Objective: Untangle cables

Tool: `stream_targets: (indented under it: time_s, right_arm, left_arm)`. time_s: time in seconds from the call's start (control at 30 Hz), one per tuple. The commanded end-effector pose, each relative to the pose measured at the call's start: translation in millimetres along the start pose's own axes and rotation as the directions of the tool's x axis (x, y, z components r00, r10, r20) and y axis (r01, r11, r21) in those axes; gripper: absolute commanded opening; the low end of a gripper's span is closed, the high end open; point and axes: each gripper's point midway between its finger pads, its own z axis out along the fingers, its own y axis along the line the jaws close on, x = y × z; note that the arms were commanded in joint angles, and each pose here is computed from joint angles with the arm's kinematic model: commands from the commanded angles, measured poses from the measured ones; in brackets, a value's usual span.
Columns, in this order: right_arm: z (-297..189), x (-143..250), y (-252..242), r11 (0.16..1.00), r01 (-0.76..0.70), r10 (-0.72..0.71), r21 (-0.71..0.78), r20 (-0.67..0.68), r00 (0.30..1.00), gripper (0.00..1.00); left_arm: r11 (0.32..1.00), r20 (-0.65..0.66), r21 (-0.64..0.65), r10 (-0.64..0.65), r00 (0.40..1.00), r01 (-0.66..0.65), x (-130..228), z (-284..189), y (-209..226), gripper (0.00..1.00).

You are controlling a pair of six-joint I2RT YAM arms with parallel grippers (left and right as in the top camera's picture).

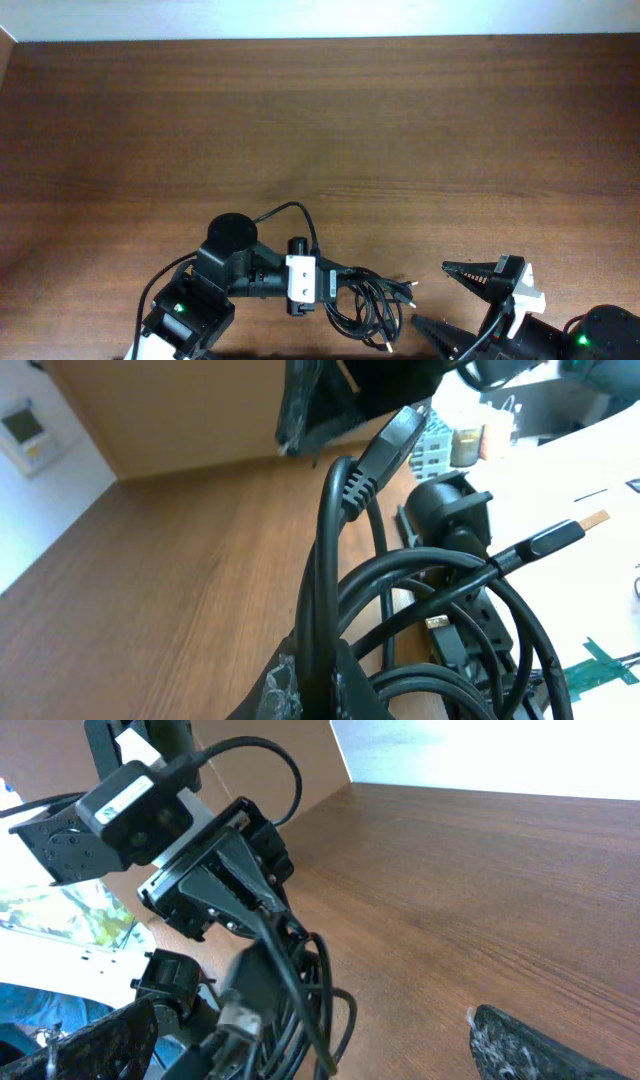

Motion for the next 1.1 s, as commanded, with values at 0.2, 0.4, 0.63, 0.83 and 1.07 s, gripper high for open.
stream_targets:
  time_s: [0.2, 0.4, 0.63, 0.83, 1.07]
  right_arm:
    - [-2.1, -5.0, 5.7, 1.0, 0.024, -0.023, -0.015, 0.011, 1.0, 0.66]
    - [-2.2, -4.7, 8.4, 0.999, 0.023, -0.023, -0.031, 0.009, 1.0, 0.55]
    - [-2.2, -4.7, 8.2, 1.0, 0.004, -0.004, -0.03, 0.008, 1.0, 0.61]
    - [-2.1, -4.8, 7.4, 1.0, 0.005, -0.004, -0.026, 0.009, 1.0, 0.61]
    - [-2.1, -5.0, 5.7, 1.0, 0.004, -0.004, -0.016, 0.01, 1.0, 0.61]
  left_arm:
    - [0.996, 0.077, 0.017, 0.088, 0.993, -0.089, -26.3, -3.7, -2.1, 0.0]
    - [0.997, 0.064, 0.026, 0.065, 0.996, -0.067, -19.2, 1.6, 2.1, 0.0]
    - [0.99, 0.125, 0.094, 0.09, 0.988, -0.102, -23.2, 11.0, 3.4, 0.0]
    - [0.98, 0.175, 0.138, 0.116, 0.978, -0.141, -27.1, 15.8, 3.3, 0.0]
    - [0.978, 0.179, 0.156, 0.108, 0.978, -0.136, -26.8, 15.5, 0.4, 0.0]
